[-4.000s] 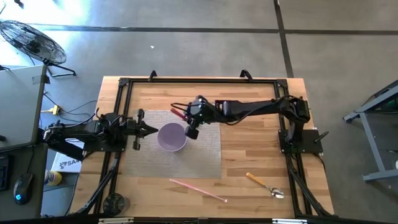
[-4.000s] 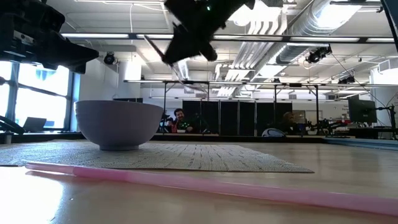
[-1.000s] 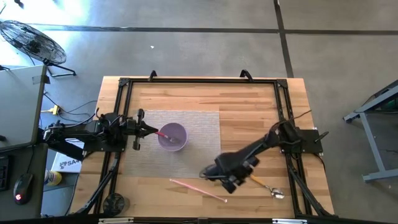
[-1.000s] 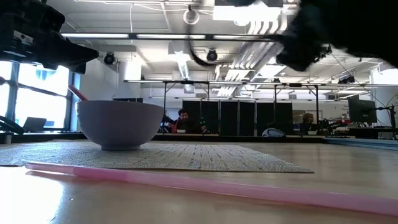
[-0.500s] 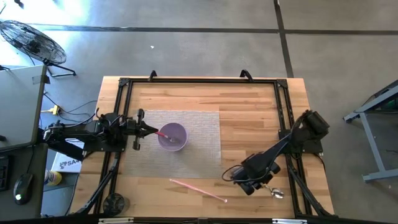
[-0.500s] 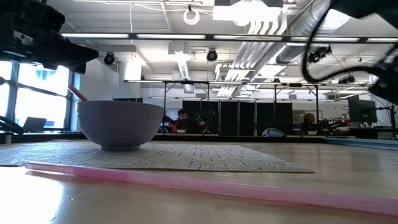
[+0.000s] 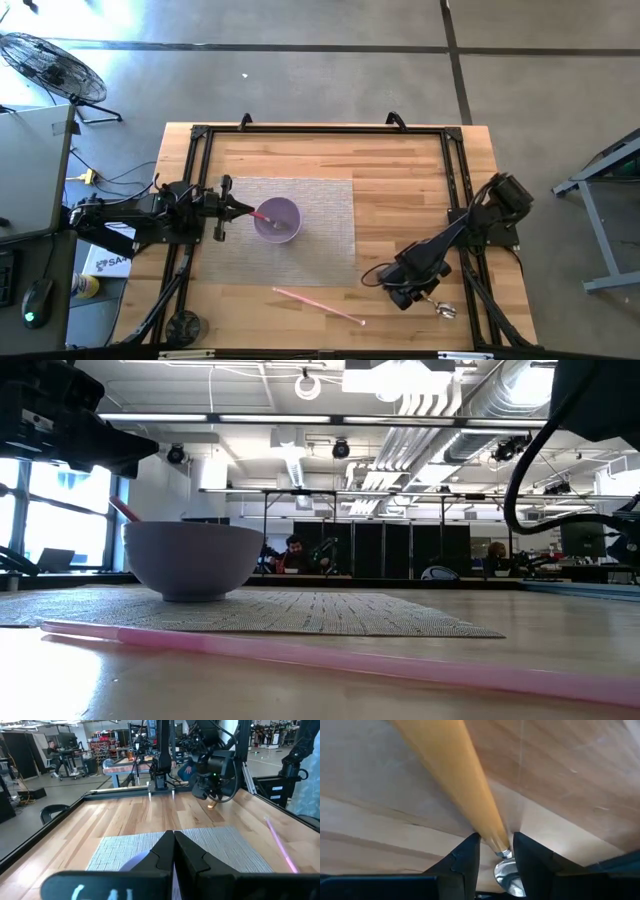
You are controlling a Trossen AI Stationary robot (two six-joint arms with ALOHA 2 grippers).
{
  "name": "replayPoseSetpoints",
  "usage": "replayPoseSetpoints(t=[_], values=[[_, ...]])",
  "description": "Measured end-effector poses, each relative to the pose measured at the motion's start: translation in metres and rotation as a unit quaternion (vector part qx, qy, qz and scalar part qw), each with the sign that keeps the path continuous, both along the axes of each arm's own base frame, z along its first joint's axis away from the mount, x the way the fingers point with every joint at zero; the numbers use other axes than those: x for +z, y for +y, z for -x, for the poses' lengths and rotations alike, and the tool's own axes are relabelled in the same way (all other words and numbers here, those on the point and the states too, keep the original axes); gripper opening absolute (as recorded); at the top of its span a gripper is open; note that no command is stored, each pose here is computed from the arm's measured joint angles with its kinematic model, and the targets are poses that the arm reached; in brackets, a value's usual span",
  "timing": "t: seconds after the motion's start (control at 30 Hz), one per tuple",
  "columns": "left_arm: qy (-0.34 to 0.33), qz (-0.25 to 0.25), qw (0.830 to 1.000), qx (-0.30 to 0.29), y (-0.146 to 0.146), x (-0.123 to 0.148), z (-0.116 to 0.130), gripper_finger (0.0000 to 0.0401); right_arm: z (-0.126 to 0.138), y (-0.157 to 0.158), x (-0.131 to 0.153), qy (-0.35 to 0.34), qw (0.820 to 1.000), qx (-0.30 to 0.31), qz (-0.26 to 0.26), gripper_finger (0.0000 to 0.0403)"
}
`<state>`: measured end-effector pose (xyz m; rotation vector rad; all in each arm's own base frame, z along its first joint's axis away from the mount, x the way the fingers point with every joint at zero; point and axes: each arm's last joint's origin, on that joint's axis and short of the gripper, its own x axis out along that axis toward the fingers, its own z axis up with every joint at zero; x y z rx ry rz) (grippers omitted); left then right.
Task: Pick & Place Utensil
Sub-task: Put the yellow spoon into the purple bowl on the brown placemat
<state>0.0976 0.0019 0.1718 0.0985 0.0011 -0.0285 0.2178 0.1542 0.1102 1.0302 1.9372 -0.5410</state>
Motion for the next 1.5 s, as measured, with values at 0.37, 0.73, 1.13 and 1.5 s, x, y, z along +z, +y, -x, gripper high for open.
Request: replayPoseSetpoints(t=[0.37,0.73,1.13,1.5], values=[[0.0,0.0,1.0,0.0,0.0,0.0,0.0,0.0001,0.004,-0.004,-0.005,-0.008,0.999,0.009,0.035,0.0051],[0.0,0.0,1.0,0.0,0.0,0.0,0.0,0.0001,-0.008,-0.005,0.004,-0.016,0.998,-0.005,0.059,0.0056],[0.0,0.0,1.0,0.0,0.0,0.0,0.0,0.0001,-0.049,-0.023,0.026,-0.145,0.975,-0.019,0.165,0.0056],[0.0,0.0,1.0,0.0,0.0,0.0,0.0,0.0001,-0.056,-0.049,0.02,-0.164,0.964,-0.049,0.203,0.0051]])
